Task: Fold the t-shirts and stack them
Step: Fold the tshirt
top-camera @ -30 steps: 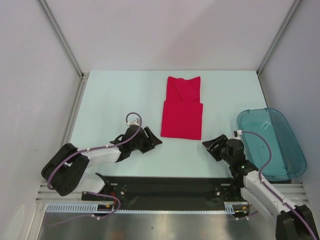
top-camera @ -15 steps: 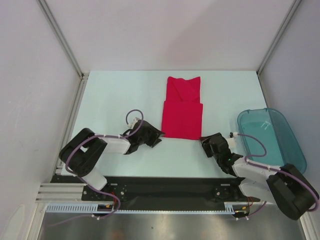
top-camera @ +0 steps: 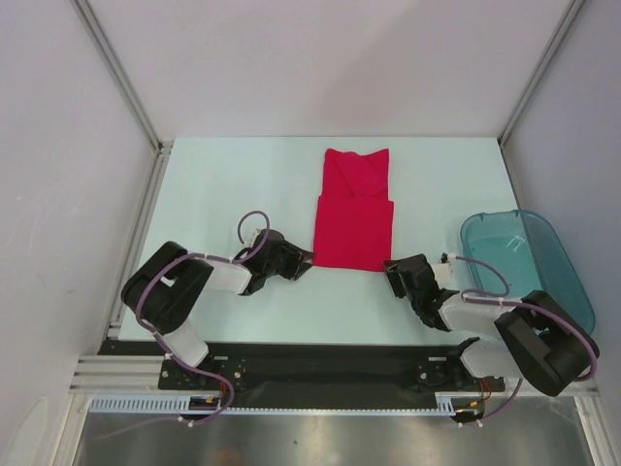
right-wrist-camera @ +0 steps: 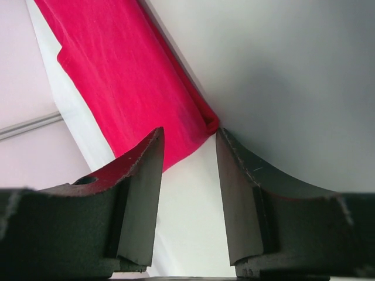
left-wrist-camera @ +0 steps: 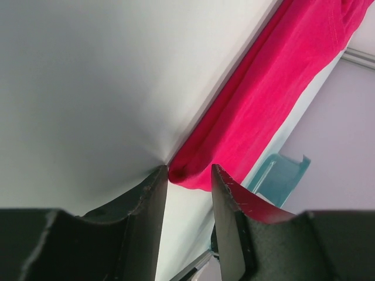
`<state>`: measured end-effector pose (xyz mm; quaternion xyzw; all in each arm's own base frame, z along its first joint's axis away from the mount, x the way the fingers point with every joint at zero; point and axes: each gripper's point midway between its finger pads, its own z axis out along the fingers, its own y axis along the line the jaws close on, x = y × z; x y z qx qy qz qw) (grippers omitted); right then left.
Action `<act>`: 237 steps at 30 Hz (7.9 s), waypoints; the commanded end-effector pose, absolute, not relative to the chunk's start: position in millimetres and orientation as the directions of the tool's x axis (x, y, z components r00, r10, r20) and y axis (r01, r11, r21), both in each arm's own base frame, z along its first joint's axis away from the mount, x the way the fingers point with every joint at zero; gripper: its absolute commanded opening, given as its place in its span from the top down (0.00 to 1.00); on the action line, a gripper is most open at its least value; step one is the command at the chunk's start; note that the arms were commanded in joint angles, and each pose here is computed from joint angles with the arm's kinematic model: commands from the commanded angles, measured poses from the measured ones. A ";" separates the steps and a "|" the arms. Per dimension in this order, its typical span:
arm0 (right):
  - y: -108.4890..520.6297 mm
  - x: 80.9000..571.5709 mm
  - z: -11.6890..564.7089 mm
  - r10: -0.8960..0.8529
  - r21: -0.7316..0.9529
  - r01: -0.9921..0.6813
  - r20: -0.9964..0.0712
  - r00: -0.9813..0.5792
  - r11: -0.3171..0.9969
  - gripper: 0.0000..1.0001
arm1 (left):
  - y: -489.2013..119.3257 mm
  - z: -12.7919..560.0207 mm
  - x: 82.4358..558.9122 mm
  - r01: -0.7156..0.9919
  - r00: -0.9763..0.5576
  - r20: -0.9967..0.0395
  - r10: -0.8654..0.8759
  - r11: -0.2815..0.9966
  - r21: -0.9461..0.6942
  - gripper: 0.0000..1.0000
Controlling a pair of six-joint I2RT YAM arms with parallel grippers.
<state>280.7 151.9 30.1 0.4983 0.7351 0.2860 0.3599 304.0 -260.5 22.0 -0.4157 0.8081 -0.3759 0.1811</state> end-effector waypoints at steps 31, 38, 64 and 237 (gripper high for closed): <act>137.3 275.4 3.3 0.939 0.709 0.616 -0.278 -0.202 0.343 0.64 | -242.8 -35.2 258.3 -0.639 -0.640 0.011 -0.769 0.524 -0.563 0.55; 134.2 274.1 3.3 0.939 0.708 0.618 -0.282 -0.196 0.342 0.67 | -236.5 -44.7 256.5 -0.656 -0.627 -0.003 -0.779 0.531 -0.536 0.58; 143.0 261.6 -4.4 0.914 0.695 0.596 -0.262 -0.311 0.402 1.00 | -236.4 -32.0 267.5 -0.555 -0.684 -0.074 -0.726 0.583 -0.593 1.00; 137.0 515.7 105.2 0.326 0.716 -0.214 -0.535 -0.779 0.665 0.18 | -299.7 176.0 335.3 0.325 -0.819 -0.495 -0.289 0.477 -0.817 0.44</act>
